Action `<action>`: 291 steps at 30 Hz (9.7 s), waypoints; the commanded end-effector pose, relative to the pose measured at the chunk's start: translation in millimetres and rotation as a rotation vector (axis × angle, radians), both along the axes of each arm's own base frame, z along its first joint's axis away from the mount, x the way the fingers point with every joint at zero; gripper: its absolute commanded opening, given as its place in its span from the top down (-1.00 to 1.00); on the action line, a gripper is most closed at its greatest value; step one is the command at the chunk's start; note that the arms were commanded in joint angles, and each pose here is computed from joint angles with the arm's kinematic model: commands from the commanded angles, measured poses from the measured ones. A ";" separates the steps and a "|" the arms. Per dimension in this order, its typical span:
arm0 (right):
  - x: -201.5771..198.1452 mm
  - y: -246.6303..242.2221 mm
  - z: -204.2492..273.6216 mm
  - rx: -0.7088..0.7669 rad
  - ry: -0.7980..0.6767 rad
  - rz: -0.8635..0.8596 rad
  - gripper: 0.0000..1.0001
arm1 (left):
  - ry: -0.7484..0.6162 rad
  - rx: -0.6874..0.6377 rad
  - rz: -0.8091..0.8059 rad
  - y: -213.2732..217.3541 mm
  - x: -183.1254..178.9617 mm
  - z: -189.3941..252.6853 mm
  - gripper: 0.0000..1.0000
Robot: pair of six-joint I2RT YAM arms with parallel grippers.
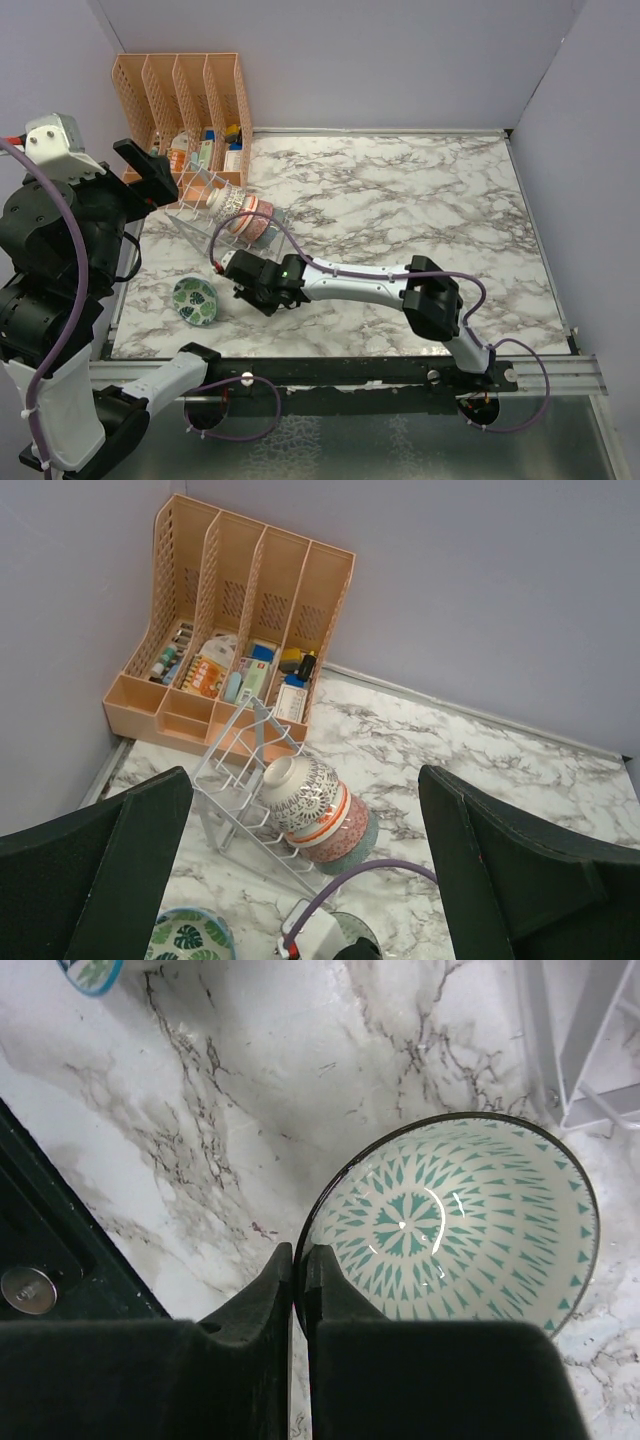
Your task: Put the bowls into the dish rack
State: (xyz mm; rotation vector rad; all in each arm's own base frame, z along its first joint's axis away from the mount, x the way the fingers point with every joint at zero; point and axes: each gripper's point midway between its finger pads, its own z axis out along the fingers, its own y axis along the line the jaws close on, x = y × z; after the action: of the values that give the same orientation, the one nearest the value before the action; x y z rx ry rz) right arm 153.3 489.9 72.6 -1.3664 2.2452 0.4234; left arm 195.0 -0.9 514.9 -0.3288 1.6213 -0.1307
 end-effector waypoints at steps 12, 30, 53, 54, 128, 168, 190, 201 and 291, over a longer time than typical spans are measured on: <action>16.0 33.3 155.6 0.428 0.140 -0.107 0.99 | -0.068 0.014 0.013 7.0 -7.7 19.6 -0.99; 120.0 41.9 384.0 1.429 0.534 -0.094 0.98 | -0.092 0.039 -0.033 0.1 -6.5 35.1 -0.99; 216.1 50.2 303.8 1.824 0.907 -0.607 0.98 | -0.071 0.081 -0.022 4.4 -8.7 33.0 -0.99; 216.9 52.4 298.9 1.815 0.923 -0.614 0.99 | -0.070 0.082 -0.021 4.7 -8.9 32.8 -0.99; 101.5 19.8 178.5 0.828 0.578 -0.469 0.22 | -0.057 0.034 -0.017 -4.9 7.2 31.9 -0.99; 47.2 113.3 28.7 0.450 0.145 -0.065 0.03 | 0.030 0.016 0.041 3.6 3.1 -4.7 -0.99; 55.3 63.3 49.5 0.342 -0.073 -0.222 0.98 | -0.009 0.042 0.055 11.6 -4.3 8.9 -0.99; 102.3 -97.8 60.7 0.167 -0.015 -0.535 0.99 | -0.024 0.055 0.033 3.9 6.6 10.1 -0.99; 115.5 0.2 365.1 0.995 0.116 -0.290 0.99 | -0.087 0.061 0.008 5.7 -3.4 33.6 -0.99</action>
State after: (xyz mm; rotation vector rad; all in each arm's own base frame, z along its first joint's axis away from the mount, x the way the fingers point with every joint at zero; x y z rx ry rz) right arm 264.1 466.1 420.7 -0.5433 1.8585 0.9823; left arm 192.8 4.6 534.9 -0.2962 1.5710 -0.0830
